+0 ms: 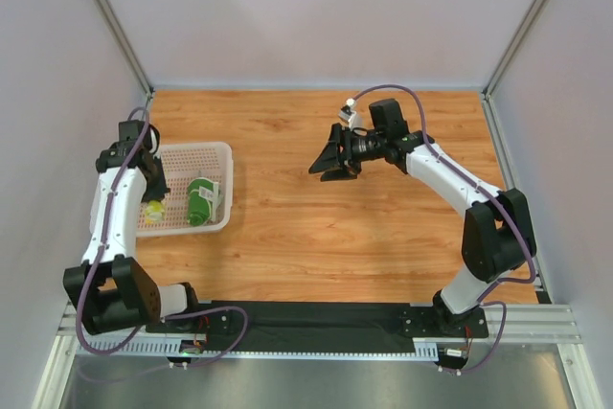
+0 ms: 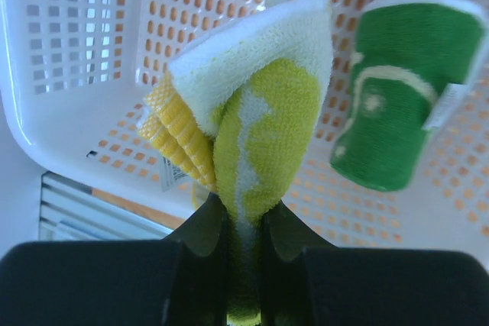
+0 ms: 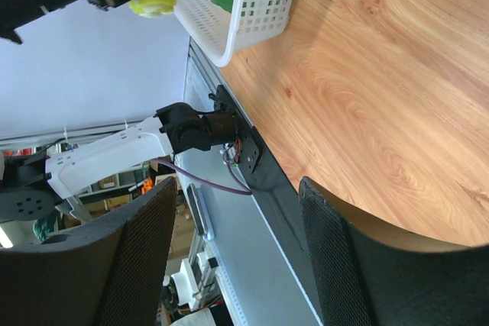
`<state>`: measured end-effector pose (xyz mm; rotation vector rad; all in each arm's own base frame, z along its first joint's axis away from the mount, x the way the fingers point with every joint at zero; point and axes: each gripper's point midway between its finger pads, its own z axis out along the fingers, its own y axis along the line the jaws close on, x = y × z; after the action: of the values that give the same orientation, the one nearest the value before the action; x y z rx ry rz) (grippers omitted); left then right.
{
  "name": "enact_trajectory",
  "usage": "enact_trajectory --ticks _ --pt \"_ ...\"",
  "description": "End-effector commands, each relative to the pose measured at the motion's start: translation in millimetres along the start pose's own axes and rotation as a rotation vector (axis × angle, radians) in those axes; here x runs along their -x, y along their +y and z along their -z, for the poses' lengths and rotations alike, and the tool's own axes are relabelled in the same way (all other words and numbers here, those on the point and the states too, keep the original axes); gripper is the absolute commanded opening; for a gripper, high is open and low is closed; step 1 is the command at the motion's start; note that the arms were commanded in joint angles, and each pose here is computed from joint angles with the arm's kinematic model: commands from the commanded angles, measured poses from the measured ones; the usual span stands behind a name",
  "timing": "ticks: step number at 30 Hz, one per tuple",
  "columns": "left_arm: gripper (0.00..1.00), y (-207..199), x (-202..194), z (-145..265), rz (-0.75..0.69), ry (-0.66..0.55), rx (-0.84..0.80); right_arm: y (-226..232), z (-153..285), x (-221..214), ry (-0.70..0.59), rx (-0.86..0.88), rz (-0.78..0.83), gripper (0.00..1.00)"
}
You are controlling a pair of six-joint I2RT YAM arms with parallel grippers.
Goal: Roll the towels
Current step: Place the rolled towel into the container
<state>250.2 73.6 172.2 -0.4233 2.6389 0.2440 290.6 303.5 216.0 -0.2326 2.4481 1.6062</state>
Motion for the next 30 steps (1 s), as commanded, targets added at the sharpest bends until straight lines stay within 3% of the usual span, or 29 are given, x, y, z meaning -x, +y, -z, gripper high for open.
enact_trajectory --ticks 1,4,10,14,17,23,30 --pt "0.0 31 -1 -34 -0.068 0.017 0.184 -1 -2 -1 0.014 -0.008 0.002 0.66" --pt "0.0 20 -1 -55 -0.065 0.068 0.144 -1 -2 -1 0.022 -0.014 0.005 0.65" --pt "0.0 16 12 -80 -0.022 0.049 0.152 -4 -3 1 0.03 -0.019 -0.001 0.65" --pt "0.0 -11 12 -102 0.009 0.053 -0.047 -7 -4 0 0.037 -0.022 -0.002 0.64" --pt "0.0 -17 5 -118 0.04 0.063 -0.108 -6 0 0 0.029 -0.028 0.01 0.64" --pt "0.0 -60 7 -126 0.154 0.034 -0.526 -15 11 1 0.005 -0.041 -0.008 0.64" --pt "0.0 -87 -7 -143 0.17 0.111 -0.717 -18 23 7 -0.037 -0.042 -0.007 0.64"
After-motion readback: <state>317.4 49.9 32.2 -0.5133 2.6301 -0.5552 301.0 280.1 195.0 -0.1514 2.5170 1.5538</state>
